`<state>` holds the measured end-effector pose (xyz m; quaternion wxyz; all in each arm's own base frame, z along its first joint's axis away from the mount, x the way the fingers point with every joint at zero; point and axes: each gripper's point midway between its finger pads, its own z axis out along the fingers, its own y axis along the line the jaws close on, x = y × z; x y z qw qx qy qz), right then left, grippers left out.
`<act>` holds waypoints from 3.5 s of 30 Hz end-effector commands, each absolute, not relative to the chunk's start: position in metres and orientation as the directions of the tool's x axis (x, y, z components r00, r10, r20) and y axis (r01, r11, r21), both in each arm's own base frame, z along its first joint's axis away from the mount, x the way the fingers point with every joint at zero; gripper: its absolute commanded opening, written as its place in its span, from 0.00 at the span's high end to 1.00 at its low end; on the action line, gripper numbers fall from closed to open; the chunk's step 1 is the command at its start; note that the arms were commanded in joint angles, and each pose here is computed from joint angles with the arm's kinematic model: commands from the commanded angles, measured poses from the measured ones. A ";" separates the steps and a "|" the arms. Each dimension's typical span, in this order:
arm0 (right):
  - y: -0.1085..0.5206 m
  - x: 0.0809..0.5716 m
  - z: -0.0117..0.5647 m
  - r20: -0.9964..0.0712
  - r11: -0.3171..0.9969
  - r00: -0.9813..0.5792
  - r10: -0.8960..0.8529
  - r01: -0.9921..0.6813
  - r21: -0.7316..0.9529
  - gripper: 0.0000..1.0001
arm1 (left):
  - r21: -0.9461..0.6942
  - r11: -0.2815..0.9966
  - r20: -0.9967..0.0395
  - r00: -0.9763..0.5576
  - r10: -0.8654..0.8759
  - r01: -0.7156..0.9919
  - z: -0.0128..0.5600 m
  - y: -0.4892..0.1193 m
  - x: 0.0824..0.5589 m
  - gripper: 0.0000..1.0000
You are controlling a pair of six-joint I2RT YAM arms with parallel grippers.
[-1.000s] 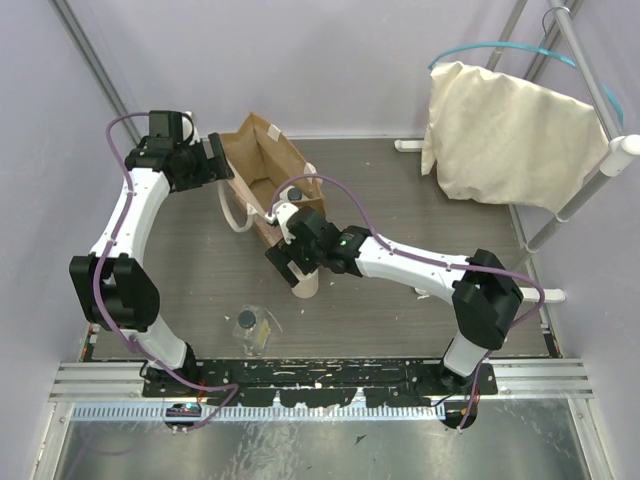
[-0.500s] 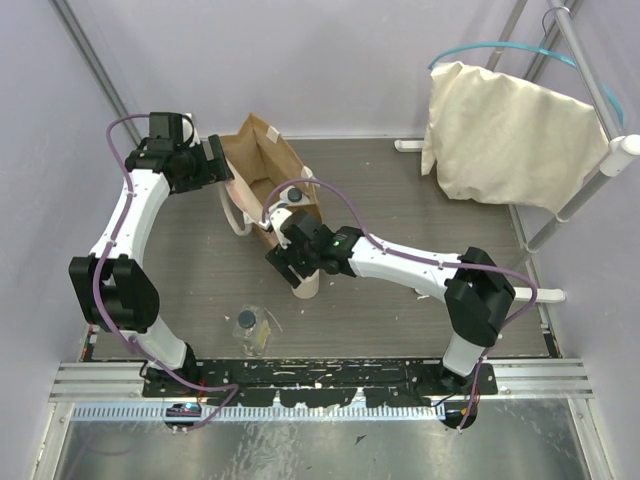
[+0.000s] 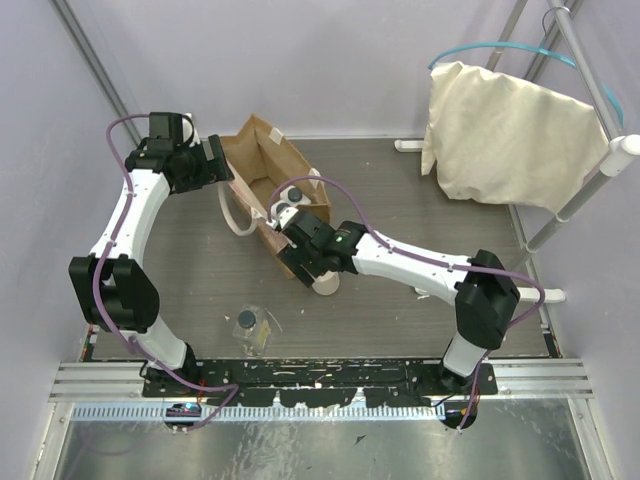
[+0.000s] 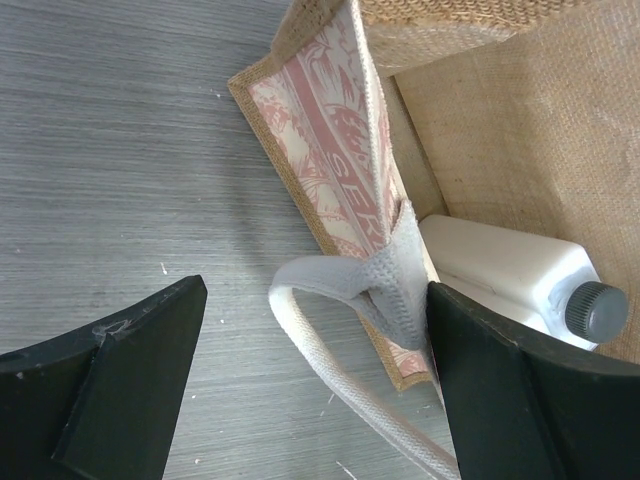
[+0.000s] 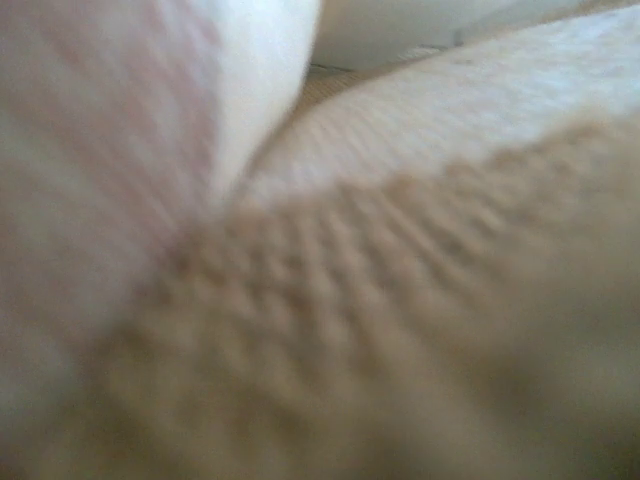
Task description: Place the personal care products into the canvas bag
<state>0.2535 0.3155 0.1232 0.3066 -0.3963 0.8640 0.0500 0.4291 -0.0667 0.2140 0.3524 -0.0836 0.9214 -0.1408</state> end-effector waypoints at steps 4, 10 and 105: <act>0.290 0.267 0.195 -0.656 0.769 -0.500 -0.565 -0.607 -0.199 0.60 | -0.322 0.946 -0.639 -0.728 -0.250 -0.041 0.220 -0.066 0.426 0.02; 0.291 0.279 0.238 -0.718 0.795 -0.481 -0.503 -0.583 -0.168 0.62 | -0.322 0.946 -0.641 -0.727 -0.245 -0.035 0.222 -0.066 0.426 0.02; 0.197 0.202 0.099 -0.221 0.860 -0.843 -0.491 -0.509 0.028 0.10 | -0.317 0.948 -0.629 -0.741 -0.233 -0.029 0.216 -0.067 0.428 0.02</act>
